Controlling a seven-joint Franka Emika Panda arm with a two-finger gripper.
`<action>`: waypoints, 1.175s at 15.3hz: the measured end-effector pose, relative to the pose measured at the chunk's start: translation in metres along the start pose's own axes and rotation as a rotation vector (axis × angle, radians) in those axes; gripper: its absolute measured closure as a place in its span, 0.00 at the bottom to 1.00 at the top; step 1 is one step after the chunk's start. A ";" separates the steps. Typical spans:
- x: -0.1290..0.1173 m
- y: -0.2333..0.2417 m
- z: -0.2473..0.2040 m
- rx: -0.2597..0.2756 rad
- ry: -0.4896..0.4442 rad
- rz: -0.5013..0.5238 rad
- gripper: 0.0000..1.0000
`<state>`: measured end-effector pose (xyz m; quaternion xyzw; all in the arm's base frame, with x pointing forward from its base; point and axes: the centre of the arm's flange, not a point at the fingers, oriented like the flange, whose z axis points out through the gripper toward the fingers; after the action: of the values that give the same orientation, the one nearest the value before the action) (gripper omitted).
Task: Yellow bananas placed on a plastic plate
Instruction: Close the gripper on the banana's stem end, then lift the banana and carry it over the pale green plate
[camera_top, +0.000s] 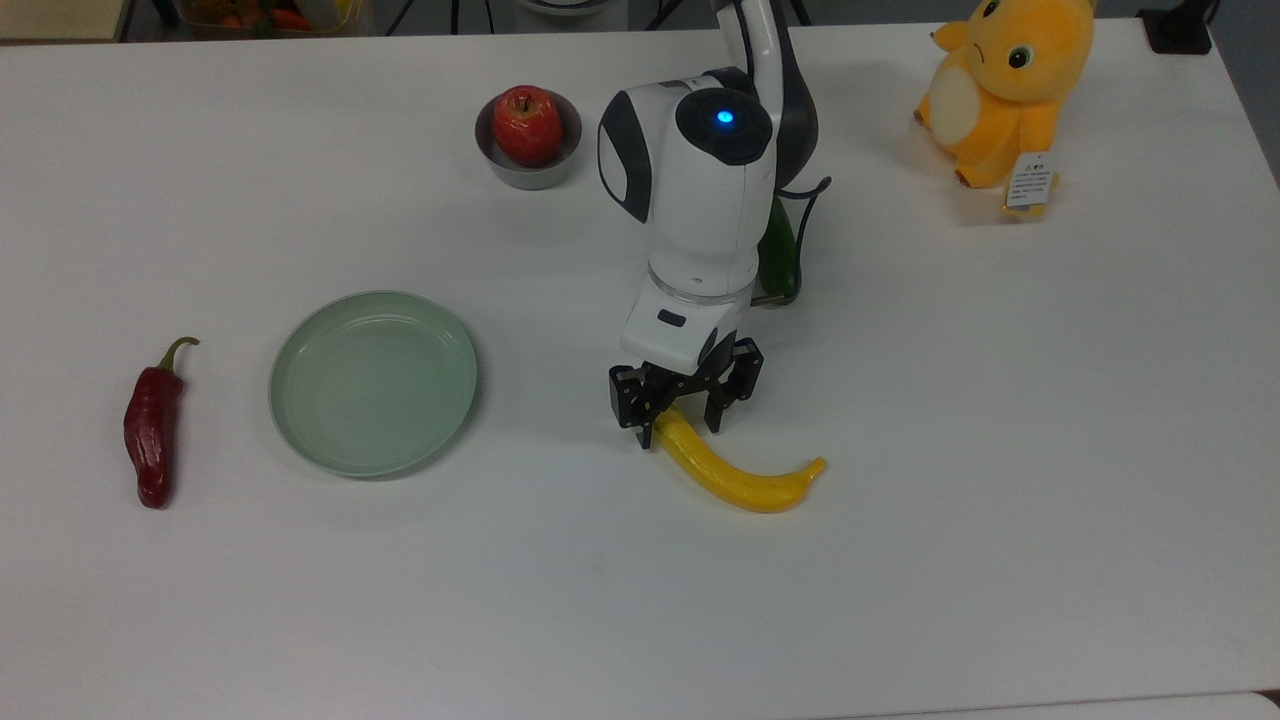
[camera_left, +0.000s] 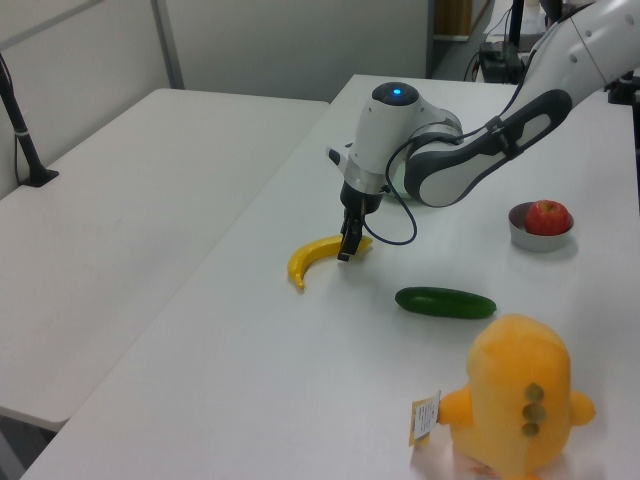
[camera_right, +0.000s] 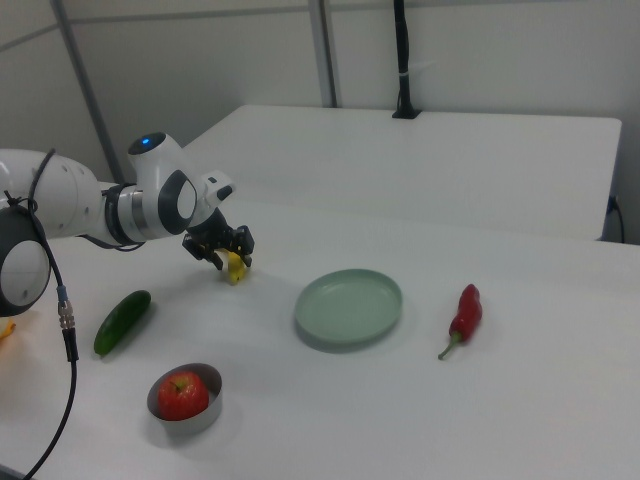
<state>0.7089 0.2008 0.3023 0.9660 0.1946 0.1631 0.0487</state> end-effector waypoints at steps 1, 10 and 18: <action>0.000 0.000 0.000 0.000 0.000 0.000 0.40; 0.001 -0.001 -0.001 -0.003 0.003 -0.005 0.69; 0.012 0.003 -0.022 -0.008 0.040 0.024 0.69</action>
<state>0.7129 0.2034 0.3274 0.9646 0.1831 0.1838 0.0467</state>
